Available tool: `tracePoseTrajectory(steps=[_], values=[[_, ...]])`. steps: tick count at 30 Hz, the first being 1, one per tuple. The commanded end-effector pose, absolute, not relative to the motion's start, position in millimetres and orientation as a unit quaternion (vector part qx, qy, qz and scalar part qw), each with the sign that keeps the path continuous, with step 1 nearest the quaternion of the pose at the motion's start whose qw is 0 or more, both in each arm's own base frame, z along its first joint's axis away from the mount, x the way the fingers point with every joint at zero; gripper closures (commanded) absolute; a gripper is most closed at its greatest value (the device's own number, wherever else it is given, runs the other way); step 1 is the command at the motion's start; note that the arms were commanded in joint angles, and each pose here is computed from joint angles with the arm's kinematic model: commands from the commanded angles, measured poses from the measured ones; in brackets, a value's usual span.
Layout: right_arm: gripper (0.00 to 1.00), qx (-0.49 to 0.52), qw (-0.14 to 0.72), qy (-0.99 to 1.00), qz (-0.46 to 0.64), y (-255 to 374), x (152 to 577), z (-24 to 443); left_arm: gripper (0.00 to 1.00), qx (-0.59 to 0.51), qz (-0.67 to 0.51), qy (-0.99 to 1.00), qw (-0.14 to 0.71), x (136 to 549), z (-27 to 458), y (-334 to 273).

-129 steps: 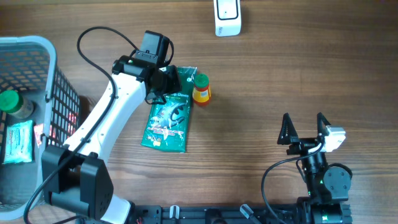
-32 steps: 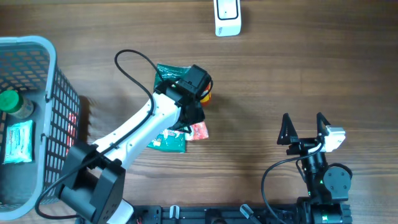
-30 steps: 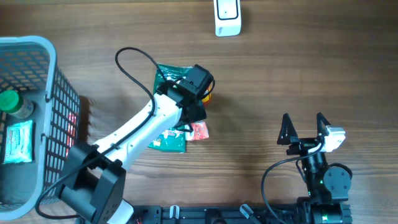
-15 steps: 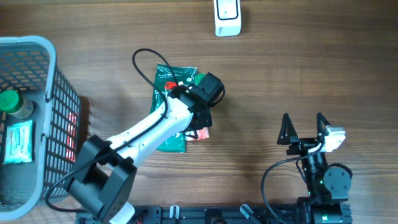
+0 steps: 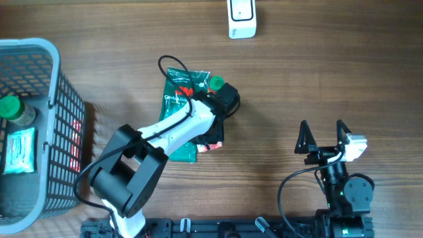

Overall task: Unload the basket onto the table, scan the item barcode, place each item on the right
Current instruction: 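Grasp the small red-white packet from the basket and place it on table, then grasp the mint-green Zappy wipes pack in the basket with left gripper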

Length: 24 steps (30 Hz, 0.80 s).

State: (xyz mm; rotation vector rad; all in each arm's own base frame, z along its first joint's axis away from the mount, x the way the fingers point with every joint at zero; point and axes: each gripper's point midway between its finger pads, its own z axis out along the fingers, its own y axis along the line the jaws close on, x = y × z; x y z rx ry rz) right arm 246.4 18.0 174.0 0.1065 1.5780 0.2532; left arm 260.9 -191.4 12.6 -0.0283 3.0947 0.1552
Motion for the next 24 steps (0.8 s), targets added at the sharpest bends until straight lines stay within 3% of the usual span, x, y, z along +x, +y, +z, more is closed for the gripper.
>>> tracePoseTrajectory(steps=[1, 4, 6, 7, 8, 11, 13, 16, 20, 24], values=[[0.00, 0.039, 0.699, 0.705, 0.110, 19, 246, 175, 0.67, -0.009, 0.032, 0.995, 0.093, 279, 58, -193], [0.00, 0.039, 0.699, 0.705, 0.110, 19, 246, 175, 0.32, -0.038, 0.037, 0.971, 0.232, 312, 135, -174], [0.00, 0.039, 0.699, 0.705, 0.110, 19, 246, 175, 0.19, -0.077, 0.057, 0.939, 0.329, 324, 193, -143], [0.00, 0.039, 0.699, 0.705, 0.110, 19, 246, 175, 0.06, -0.102, 0.074, 0.919, 0.374, 326, 220, -122], [0.00, 0.039, 0.699, 0.705, 0.110, 19, 246, 175, 0.00, -0.168, 0.100, 0.871, 0.451, 321, 273, -73], [0.00, 0.039, 0.699, 0.705, 0.110, 19, 246, 175, 0.00, -0.275, 0.092, 0.805, 0.517, 307, 327, -9], [0.00, 0.039, 0.699, 0.705, 0.110, 19, 246, 175, 0.00, -0.437, 0.043, 0.699, 0.564, 284, 362, 54], [0.00, 0.039, 0.699, 0.705, 0.110, 19, 246, 175, 0.00, -0.556, 0.055, 0.581, 0.592, 246, 386, 123], [0.00, 0.039, 0.699, 0.705, 0.110, 19, 246, 175, 0.00, -0.624, 0.136, 0.531, 0.557, 220, 370, 181], [0.00, 0.039, 0.699, 0.705, 0.110, 19, 246, 175, 0.00, -0.690, 0.124, 0.544, 0.461, 225, 311, 237]])
